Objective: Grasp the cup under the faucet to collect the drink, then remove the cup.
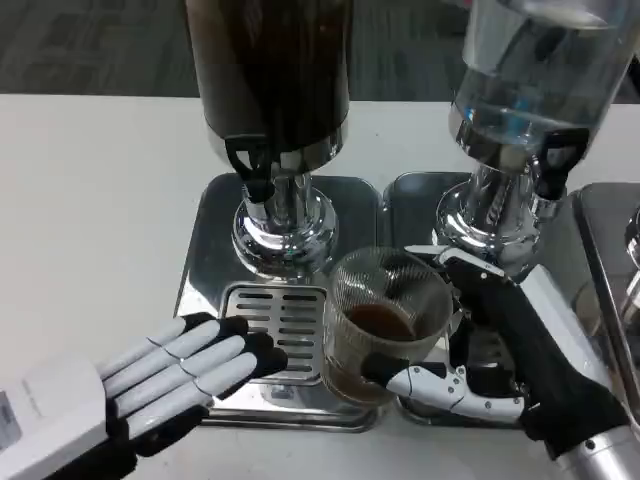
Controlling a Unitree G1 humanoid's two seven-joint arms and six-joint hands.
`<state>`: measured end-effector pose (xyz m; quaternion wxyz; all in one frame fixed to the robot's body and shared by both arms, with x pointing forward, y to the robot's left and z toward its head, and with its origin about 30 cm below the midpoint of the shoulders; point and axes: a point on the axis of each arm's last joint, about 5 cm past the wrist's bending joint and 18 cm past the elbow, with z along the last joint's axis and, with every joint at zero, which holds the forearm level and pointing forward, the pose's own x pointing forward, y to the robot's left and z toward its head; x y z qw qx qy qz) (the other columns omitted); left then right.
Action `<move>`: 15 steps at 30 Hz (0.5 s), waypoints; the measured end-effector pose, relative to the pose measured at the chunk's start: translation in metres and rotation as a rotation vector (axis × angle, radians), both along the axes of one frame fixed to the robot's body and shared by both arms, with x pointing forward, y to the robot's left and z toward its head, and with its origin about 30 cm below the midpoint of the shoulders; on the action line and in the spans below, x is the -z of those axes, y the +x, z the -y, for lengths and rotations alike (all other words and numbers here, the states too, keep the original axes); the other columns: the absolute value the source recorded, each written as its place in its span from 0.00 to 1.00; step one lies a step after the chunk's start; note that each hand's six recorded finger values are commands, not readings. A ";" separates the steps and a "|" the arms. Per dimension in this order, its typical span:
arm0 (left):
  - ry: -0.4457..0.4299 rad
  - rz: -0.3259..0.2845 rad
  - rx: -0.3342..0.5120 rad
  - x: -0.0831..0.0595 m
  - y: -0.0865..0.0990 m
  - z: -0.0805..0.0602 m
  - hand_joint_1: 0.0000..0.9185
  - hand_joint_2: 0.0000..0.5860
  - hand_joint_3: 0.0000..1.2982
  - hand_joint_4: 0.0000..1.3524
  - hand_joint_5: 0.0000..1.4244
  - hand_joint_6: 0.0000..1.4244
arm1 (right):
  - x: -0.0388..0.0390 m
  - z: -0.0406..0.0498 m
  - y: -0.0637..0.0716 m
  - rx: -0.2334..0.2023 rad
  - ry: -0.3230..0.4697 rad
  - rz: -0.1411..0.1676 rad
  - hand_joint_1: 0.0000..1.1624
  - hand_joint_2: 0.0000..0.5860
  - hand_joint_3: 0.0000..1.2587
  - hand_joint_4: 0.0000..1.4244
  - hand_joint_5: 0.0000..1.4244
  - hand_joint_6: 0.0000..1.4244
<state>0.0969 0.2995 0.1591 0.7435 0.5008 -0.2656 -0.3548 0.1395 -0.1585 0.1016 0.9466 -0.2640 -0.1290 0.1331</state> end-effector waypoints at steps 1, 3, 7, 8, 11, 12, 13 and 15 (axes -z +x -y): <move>0.000 -0.001 0.000 0.000 0.000 0.000 0.00 0.08 0.04 0.00 0.00 0.01 | 0.0000 0.0000 0.000 -0.001 0.000 0.000 0.55 0.42 0.41 0.44 0.57 0.77; 0.000 -0.003 -0.001 0.000 -0.001 0.000 0.00 0.08 0.04 0.00 0.00 0.01 | -0.0001 0.0000 0.000 -0.002 -0.001 0.000 0.55 0.42 0.41 0.44 0.57 0.77; -0.001 -0.004 -0.002 0.000 -0.001 0.001 0.00 0.09 0.04 0.00 0.00 0.01 | -0.0004 0.0000 0.000 -0.005 -0.002 0.000 0.55 0.42 0.41 0.44 0.57 0.78; -0.001 -0.003 -0.001 0.000 -0.001 0.001 0.00 0.09 0.04 0.00 0.00 0.01 | -0.0005 0.0000 0.000 -0.006 -0.002 -0.001 0.55 0.42 0.41 0.44 0.57 0.78; 0.002 -0.002 0.003 0.000 -0.001 0.002 0.00 0.09 0.04 0.00 0.00 0.01 | -0.0005 0.0000 0.000 -0.010 -0.003 -0.002 0.55 0.42 0.41 0.44 0.57 0.78; 0.003 -0.001 0.004 0.000 -0.001 0.002 0.00 0.10 0.04 0.00 0.00 0.01 | -0.0005 0.0000 0.000 -0.010 -0.003 -0.003 0.55 0.42 0.41 0.45 0.57 0.78; 0.003 -0.001 0.005 0.000 -0.001 0.002 0.00 0.10 0.04 0.00 0.00 0.01 | -0.0006 0.0000 0.000 -0.010 -0.003 -0.003 0.55 0.42 0.41 0.45 0.57 0.78; 0.004 -0.002 0.004 0.000 -0.002 0.002 0.00 0.10 0.04 0.00 0.00 0.01 | -0.0012 -0.0001 0.000 -0.010 -0.002 0.001 0.55 0.42 0.41 0.45 0.57 0.78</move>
